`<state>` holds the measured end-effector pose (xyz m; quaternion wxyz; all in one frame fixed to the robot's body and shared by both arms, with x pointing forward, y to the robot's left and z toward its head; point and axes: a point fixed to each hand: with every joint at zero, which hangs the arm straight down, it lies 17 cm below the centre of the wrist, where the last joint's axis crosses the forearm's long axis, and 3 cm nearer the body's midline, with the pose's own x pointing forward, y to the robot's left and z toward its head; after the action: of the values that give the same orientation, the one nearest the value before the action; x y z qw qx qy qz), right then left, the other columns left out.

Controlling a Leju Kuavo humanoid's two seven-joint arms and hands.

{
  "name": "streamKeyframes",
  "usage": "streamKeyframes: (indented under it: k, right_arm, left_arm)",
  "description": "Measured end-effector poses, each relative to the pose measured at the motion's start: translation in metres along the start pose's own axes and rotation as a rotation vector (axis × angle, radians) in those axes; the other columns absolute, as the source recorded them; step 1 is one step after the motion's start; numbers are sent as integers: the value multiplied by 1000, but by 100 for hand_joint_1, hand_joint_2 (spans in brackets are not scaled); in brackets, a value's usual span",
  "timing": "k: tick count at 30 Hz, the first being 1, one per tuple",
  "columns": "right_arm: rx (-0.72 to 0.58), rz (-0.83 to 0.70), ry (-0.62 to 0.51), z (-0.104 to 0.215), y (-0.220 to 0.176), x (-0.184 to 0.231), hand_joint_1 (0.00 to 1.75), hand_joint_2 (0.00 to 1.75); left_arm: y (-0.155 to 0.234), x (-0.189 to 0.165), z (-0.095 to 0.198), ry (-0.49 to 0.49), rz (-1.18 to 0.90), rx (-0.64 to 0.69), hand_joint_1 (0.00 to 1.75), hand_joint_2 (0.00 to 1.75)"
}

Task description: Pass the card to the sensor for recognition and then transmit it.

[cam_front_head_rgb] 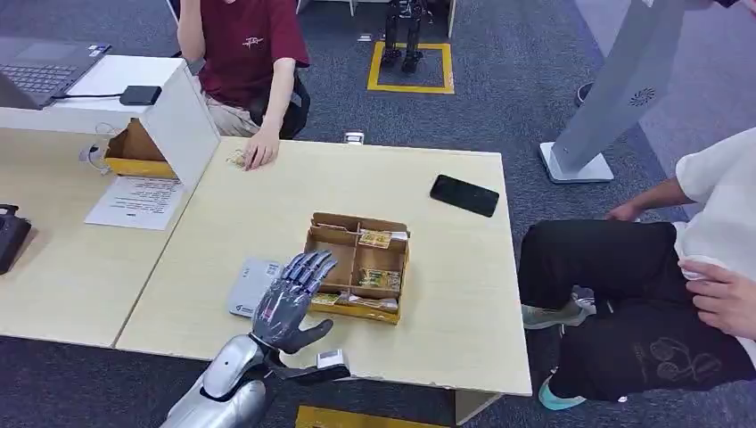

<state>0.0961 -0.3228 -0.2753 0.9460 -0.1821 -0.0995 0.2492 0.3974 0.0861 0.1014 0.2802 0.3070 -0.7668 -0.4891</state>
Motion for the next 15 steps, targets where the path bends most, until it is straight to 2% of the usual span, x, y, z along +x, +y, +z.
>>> streamKeyframes:
  k: [15]
  right_arm:
    - [-1, 5, -2, 0, 0, 0, 0, 0]
  left_arm:
    - [10, -20, -4, 55, -25, 51, 0, 175]
